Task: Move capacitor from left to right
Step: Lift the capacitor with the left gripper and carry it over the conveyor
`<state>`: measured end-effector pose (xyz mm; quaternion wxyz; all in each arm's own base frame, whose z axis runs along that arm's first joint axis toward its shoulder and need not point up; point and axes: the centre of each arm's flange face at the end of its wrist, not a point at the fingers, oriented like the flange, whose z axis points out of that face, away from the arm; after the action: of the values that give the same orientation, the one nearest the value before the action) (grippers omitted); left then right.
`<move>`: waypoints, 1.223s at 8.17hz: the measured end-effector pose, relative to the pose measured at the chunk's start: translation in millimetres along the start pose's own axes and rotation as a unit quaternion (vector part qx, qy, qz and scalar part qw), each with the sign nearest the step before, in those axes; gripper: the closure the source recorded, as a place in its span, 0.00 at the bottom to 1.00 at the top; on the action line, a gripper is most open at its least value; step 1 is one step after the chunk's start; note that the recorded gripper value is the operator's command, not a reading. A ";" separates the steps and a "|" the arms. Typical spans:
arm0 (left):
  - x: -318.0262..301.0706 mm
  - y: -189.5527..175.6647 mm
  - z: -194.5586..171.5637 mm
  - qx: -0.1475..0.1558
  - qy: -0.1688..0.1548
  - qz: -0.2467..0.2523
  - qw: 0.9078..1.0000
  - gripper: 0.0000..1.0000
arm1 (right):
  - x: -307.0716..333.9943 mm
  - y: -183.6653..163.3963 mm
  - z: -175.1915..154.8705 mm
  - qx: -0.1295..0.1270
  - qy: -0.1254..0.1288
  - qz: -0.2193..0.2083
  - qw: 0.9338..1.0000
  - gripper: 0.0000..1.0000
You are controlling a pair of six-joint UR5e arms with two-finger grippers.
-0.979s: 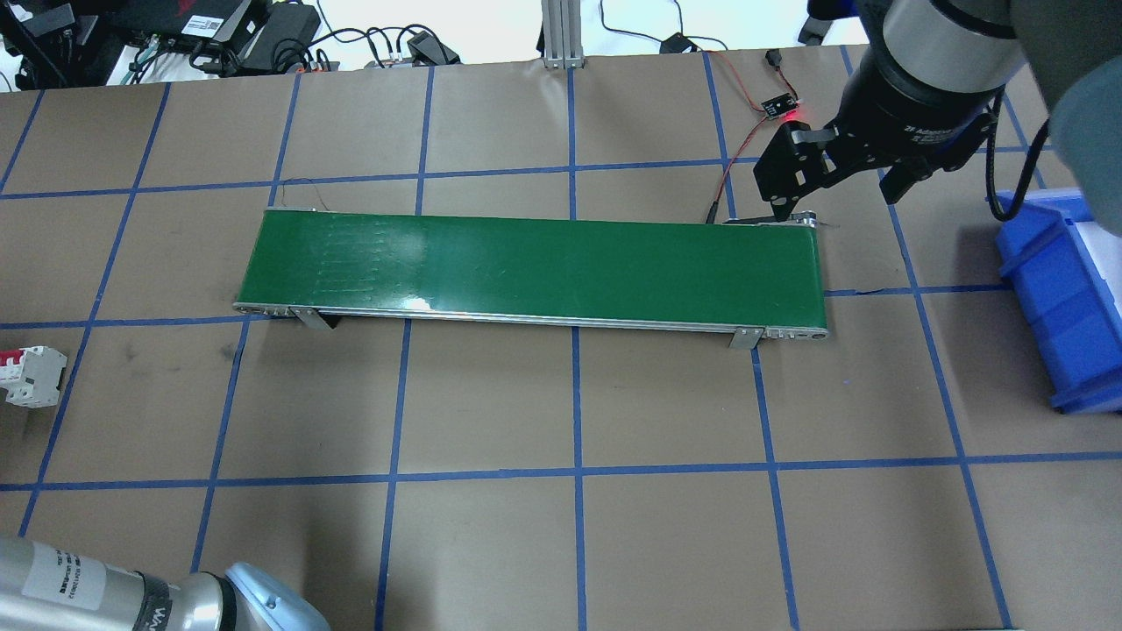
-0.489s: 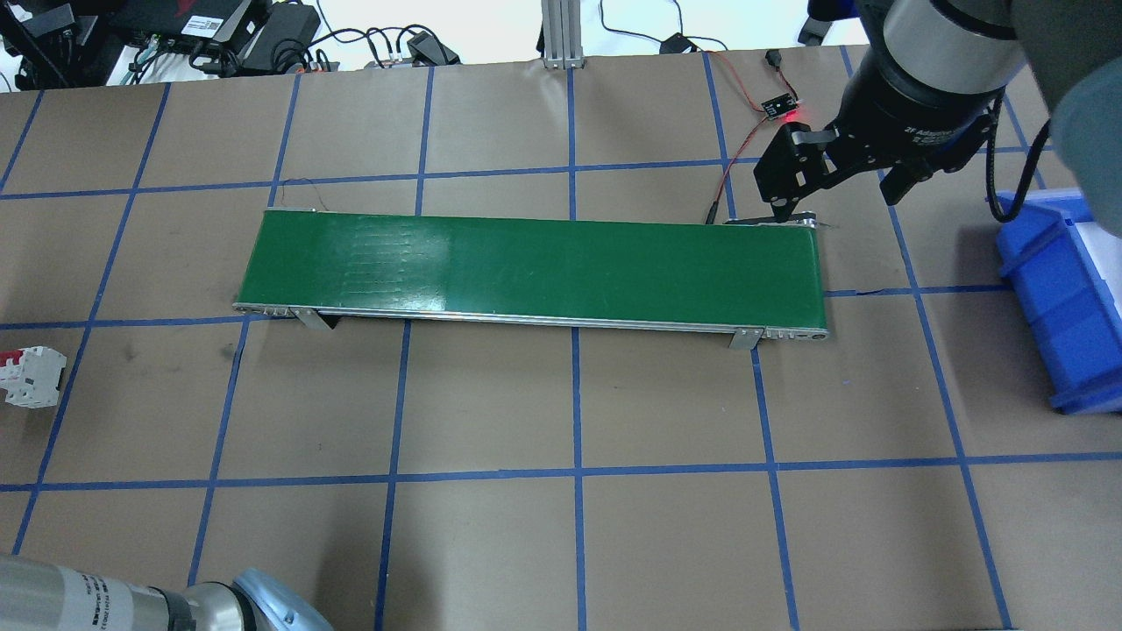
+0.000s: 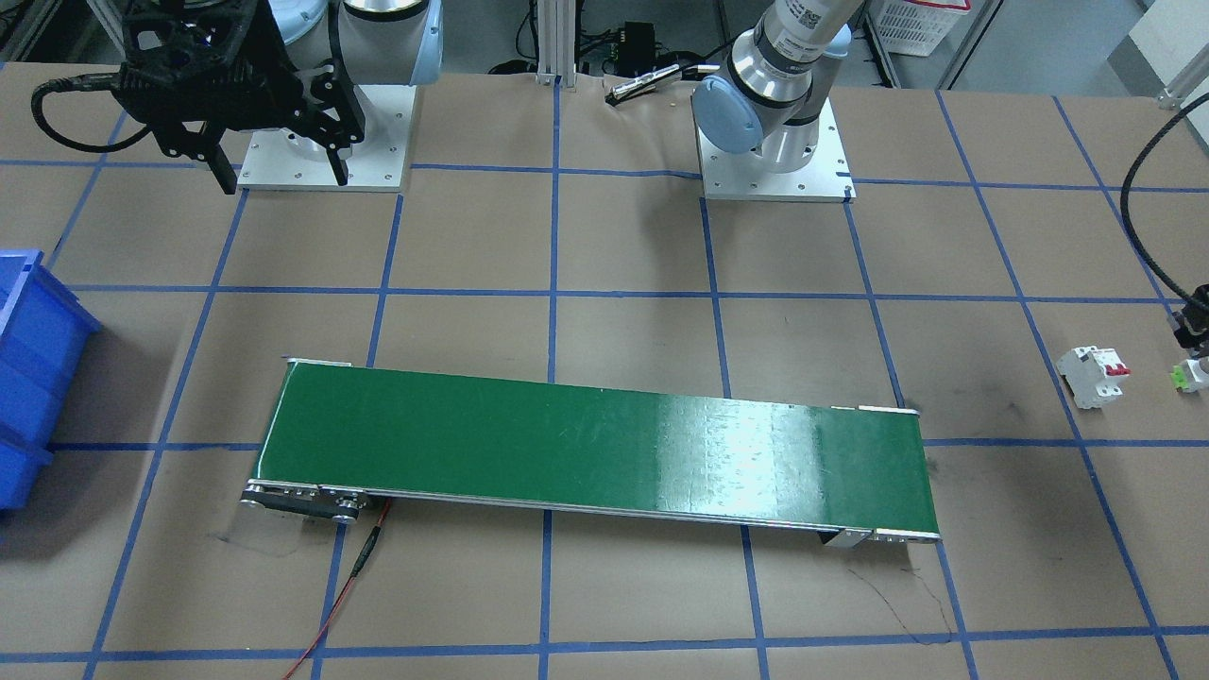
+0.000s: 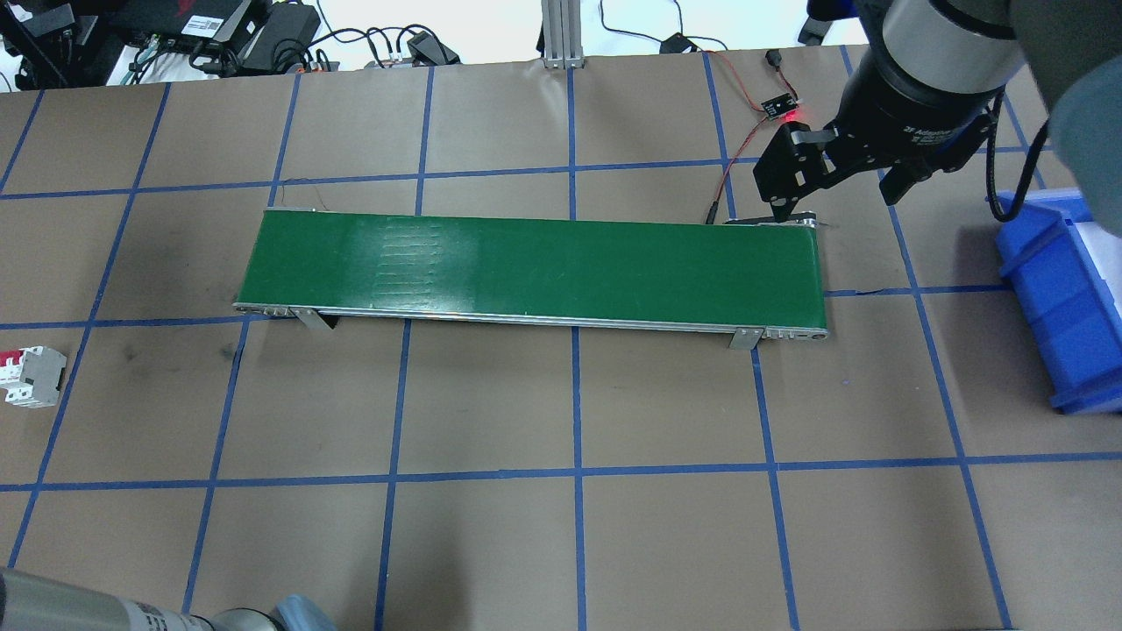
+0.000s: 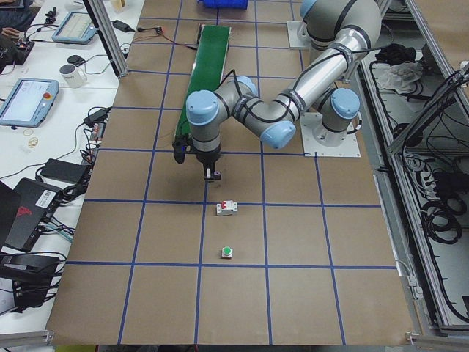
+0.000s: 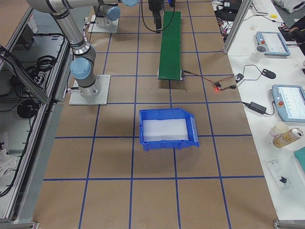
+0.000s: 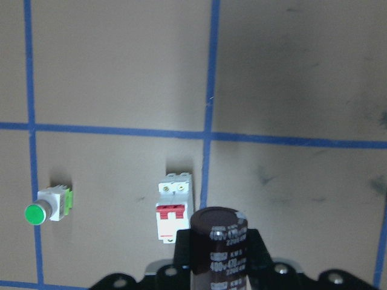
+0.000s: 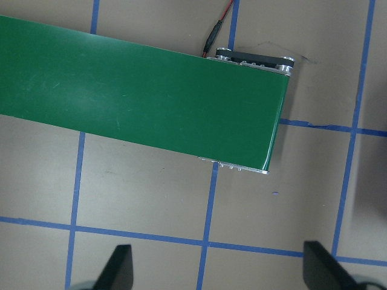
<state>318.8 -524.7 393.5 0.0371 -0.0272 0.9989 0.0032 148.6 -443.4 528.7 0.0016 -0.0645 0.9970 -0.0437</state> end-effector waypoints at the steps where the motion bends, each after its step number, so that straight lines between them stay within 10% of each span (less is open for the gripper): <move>1: 45.0 -20.1 -8.1 -0.001 -0.010 0.003 1.000 1.00 | 0.0 0.0 0.0 0.000 0.000 0.000 1.000 0.00; 6: 290.0 -73.2 -12.2 0.001 -0.026 0.004 1.000 1.00 | 0.0 0.0 0.1 0.000 0.000 0.000 1.000 0.00; 10: 325.4 -101.1 33.6 0.003 -0.026 0.102 0.994 1.00 | -0.5 0.5 -0.1 0.000 0.000 -0.001 1.000 0.00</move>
<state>2.8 -643.0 335.4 0.0628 0.0746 0.9952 0.0047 149.0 -442.8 528.8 0.0016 -0.0657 0.9969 -0.0436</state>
